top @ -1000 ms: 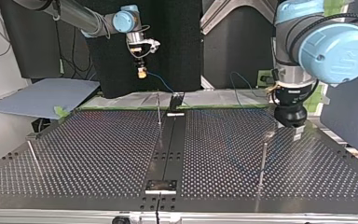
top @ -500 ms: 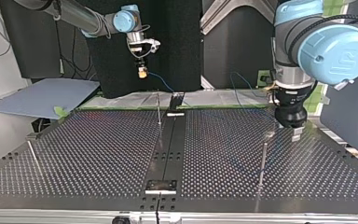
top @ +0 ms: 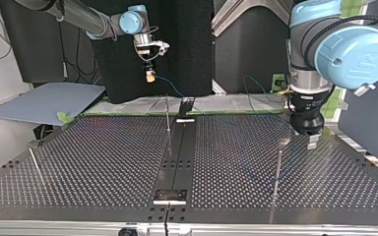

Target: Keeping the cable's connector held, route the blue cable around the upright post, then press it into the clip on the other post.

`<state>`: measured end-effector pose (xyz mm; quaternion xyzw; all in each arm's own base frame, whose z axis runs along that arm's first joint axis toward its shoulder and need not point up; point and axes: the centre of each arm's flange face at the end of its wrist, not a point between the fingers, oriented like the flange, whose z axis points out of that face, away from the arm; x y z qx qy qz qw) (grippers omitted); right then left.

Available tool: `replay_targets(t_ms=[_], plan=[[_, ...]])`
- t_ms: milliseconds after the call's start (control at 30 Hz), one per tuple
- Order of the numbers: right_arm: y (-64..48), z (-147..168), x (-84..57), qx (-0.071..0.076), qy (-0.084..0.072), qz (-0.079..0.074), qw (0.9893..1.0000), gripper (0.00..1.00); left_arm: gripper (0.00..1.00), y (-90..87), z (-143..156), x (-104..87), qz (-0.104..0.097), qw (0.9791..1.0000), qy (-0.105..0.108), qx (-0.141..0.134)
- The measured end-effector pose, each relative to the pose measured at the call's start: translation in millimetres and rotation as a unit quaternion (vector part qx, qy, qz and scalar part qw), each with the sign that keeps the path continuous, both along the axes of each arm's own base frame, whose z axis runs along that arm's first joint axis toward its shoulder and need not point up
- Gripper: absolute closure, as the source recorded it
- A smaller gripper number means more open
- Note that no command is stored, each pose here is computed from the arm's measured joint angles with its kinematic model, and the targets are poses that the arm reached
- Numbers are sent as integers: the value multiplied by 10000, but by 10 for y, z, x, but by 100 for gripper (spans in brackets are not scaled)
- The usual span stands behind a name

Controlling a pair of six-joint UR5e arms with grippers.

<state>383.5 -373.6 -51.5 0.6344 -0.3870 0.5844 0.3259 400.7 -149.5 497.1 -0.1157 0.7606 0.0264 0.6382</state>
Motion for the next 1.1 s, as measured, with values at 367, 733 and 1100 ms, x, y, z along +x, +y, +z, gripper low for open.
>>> replay_targets(t_ms=[367,733,1100], plan=[[1,-3,0,2,1,0,10000,100,0,-10,4,4,-27,10000,-21,15],[-1,2,1,7,-18,-2,10000,100,0,-156,-42,62,-396,9990,-56,177],[-11,12,12,-18,-67,23,10000,100,0,-520,-337,240,-738,9955,35,599]])
